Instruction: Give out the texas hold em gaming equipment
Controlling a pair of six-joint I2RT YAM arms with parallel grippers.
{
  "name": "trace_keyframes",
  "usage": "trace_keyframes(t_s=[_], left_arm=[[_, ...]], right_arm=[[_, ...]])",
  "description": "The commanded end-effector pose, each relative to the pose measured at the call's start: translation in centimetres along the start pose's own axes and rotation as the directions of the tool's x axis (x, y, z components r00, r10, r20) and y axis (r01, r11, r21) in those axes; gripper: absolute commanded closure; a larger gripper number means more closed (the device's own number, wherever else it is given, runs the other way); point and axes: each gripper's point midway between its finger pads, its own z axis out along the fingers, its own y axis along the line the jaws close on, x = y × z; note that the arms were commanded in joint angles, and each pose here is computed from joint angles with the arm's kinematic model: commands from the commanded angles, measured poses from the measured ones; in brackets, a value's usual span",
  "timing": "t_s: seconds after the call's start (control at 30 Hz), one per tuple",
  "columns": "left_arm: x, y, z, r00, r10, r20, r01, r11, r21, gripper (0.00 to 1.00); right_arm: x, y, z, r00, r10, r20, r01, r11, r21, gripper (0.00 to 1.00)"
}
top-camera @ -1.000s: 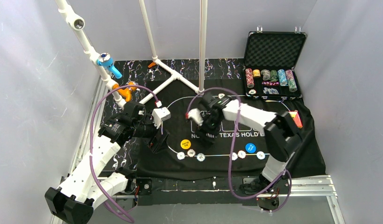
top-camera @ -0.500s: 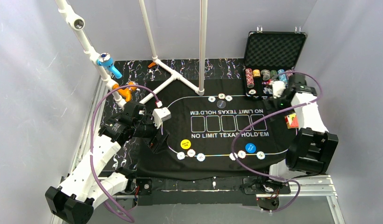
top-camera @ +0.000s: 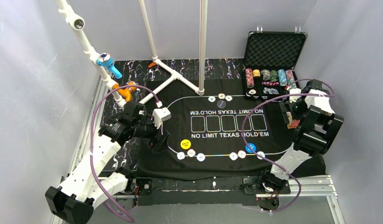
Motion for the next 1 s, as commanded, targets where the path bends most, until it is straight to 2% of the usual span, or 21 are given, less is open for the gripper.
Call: trace_keyframes(t_s=[0.0, 0.47, 0.73, 0.97], left_arm=[[-0.3, -0.7, -0.6, 1.0, 0.015, 0.01, -0.015, 1.0, 0.022, 0.01], [-0.3, -0.9, -0.6, 1.0, 0.019, 0.016, -0.019, 0.999, 0.026, 0.01], [-0.3, -0.8, -0.7, 1.0, 0.019, 0.012, -0.019, 1.0, 0.02, 0.01], [-0.3, -0.7, -0.6, 1.0, 0.015, 0.009, -0.015, 1.0, 0.018, 0.01]], right_arm=[[-2.7, -2.8, -0.7, 0.998, -0.02, 0.064, 0.017, 0.998, 0.053, 0.02], [-2.3, -4.0, 2.7, 1.0, -0.027, -0.013, 0.027, 1.0, -0.005, 0.02], [-1.5, -2.6, 4.7, 0.999, -0.004, -0.054, -0.002, 0.995, -0.101, 0.02], [-1.5, -1.9, 3.7, 0.999, -0.009, -0.035, 0.005, 0.993, -0.12, 0.17]])
